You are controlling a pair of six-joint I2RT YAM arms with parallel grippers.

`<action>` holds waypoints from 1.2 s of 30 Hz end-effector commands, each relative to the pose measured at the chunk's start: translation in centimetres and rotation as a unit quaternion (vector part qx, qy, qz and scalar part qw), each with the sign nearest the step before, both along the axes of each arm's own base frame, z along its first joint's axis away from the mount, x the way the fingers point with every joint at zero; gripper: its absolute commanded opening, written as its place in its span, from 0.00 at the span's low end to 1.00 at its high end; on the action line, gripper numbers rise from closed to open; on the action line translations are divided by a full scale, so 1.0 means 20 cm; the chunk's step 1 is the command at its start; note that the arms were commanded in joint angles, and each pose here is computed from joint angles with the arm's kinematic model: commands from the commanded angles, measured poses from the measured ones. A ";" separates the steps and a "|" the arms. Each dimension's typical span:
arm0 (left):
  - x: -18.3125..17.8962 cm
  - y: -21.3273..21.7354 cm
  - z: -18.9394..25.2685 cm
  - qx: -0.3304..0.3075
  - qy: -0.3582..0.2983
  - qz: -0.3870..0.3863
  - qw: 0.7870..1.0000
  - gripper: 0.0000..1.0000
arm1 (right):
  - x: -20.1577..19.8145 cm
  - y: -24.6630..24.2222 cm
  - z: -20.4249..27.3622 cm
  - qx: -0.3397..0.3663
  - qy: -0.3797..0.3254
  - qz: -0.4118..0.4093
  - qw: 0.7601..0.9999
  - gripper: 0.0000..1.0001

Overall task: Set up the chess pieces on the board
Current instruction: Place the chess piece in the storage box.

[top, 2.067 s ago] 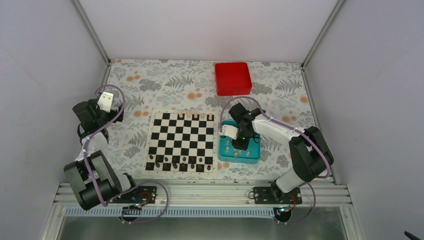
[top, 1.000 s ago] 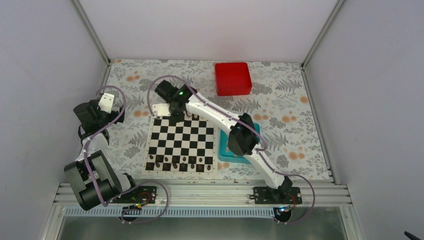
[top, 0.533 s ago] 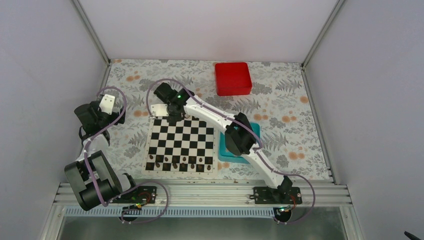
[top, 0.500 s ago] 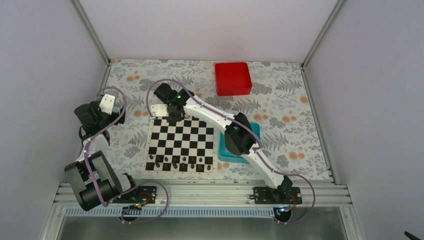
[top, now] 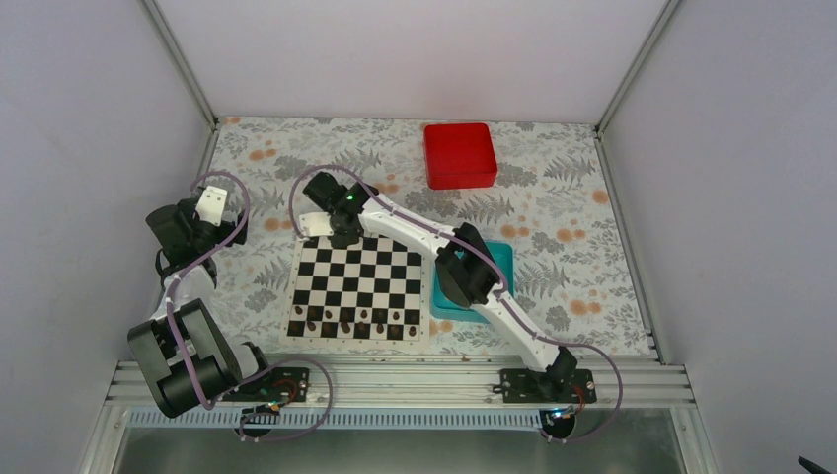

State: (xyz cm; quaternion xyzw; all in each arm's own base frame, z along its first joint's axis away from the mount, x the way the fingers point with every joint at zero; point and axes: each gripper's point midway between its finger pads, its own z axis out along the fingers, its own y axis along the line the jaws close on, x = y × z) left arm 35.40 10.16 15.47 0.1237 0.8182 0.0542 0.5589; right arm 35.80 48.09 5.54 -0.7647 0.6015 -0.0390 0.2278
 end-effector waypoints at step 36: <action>0.00 -0.07 0.25 0.058 -0.003 -0.030 0.998 1.00 | -0.21 -1.09 0.83 0.086 0.084 -0.162 0.979 0.07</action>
